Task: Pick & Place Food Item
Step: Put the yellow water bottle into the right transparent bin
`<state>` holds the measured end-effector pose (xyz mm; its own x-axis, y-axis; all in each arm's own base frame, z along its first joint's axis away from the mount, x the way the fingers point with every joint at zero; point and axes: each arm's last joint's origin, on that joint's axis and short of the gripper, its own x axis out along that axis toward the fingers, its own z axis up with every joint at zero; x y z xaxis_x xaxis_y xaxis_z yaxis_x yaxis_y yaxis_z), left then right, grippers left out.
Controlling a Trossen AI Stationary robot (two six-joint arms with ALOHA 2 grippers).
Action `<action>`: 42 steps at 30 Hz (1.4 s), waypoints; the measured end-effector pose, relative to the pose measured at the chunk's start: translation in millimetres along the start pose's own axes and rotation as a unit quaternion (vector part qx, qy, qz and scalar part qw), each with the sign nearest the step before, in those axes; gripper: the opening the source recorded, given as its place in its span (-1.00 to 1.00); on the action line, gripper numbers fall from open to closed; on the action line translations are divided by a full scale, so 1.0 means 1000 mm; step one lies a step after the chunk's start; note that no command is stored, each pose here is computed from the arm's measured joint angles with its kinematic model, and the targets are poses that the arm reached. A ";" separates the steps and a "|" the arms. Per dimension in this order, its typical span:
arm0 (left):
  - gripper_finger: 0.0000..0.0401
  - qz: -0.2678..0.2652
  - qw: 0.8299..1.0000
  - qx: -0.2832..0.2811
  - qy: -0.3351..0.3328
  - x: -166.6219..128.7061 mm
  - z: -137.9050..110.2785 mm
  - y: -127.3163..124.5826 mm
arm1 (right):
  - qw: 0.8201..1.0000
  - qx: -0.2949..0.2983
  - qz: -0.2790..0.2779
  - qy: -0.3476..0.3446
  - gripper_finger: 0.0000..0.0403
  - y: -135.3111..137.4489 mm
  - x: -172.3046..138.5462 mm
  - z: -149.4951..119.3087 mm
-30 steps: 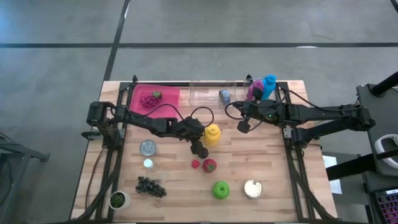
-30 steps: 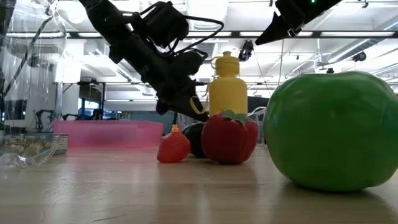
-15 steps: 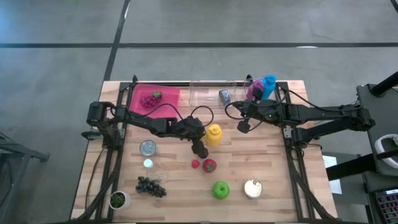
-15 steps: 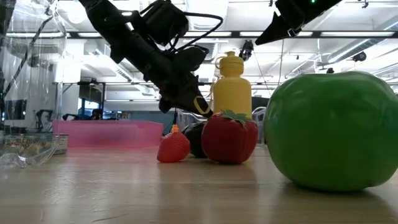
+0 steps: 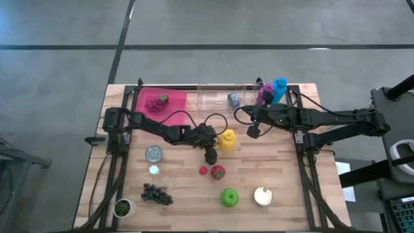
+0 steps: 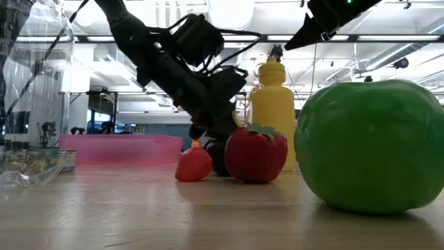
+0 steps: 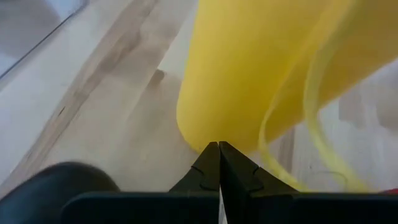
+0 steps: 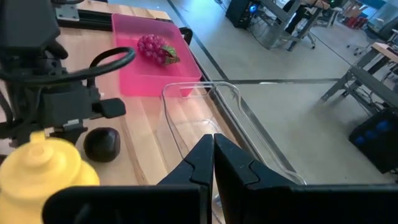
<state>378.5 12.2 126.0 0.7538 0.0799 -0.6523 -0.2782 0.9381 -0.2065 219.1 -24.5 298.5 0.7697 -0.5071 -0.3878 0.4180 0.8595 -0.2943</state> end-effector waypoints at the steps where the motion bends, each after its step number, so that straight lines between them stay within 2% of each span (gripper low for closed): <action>1: -1.00 0.000 1.000 0.006 0.001 0.000 0.001 0.000 | 1.000 0.000 0.001 0.000 -0.96 0.000 0.000 0.000; 11: -1.00 -0.001 1.000 0.020 -0.002 -0.004 0.009 -0.003 | 1.000 -0.002 0.011 0.000 -0.96 0.000 -0.001 0.000; 16: -1.00 0.012 0.999 0.024 0.021 -0.026 0.016 -0.004 | 1.000 -0.004 0.013 0.003 -0.96 -0.003 -0.007 -0.001; 24: -1.00 0.080 0.995 0.046 0.025 -0.081 0.030 -0.007 | 1.000 -0.004 0.026 -0.012 -0.96 -0.002 -0.017 -0.004; 28: -1.00 0.112 0.992 0.056 0.004 -0.109 0.038 -0.010 | 0.995 -0.016 0.098 -0.016 -0.96 0.004 -0.016 -0.005; 31: -1.00 0.117 0.990 0.073 -0.011 -0.128 0.042 -0.013 | 0.987 -0.026 0.160 -0.018 -0.96 0.009 -0.015 -0.005; 38: -1.00 0.094 0.988 0.111 -0.060 -0.164 0.052 -0.023 | 0.978 -0.037 0.205 -0.015 -0.96 0.012 -0.016 -0.009; 42: -1.00 0.093 0.985 0.129 -0.069 -0.172 0.051 -0.030 | 0.972 -0.026 0.233 -0.014 -0.96 0.014 -0.016 -0.010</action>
<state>287.8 -12.6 281.6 0.7829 0.2860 -0.5525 -0.2711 0.9561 0.1109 208.2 -4.9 291.5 0.8823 -0.0611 -0.4667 -0.0036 0.9906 -0.1365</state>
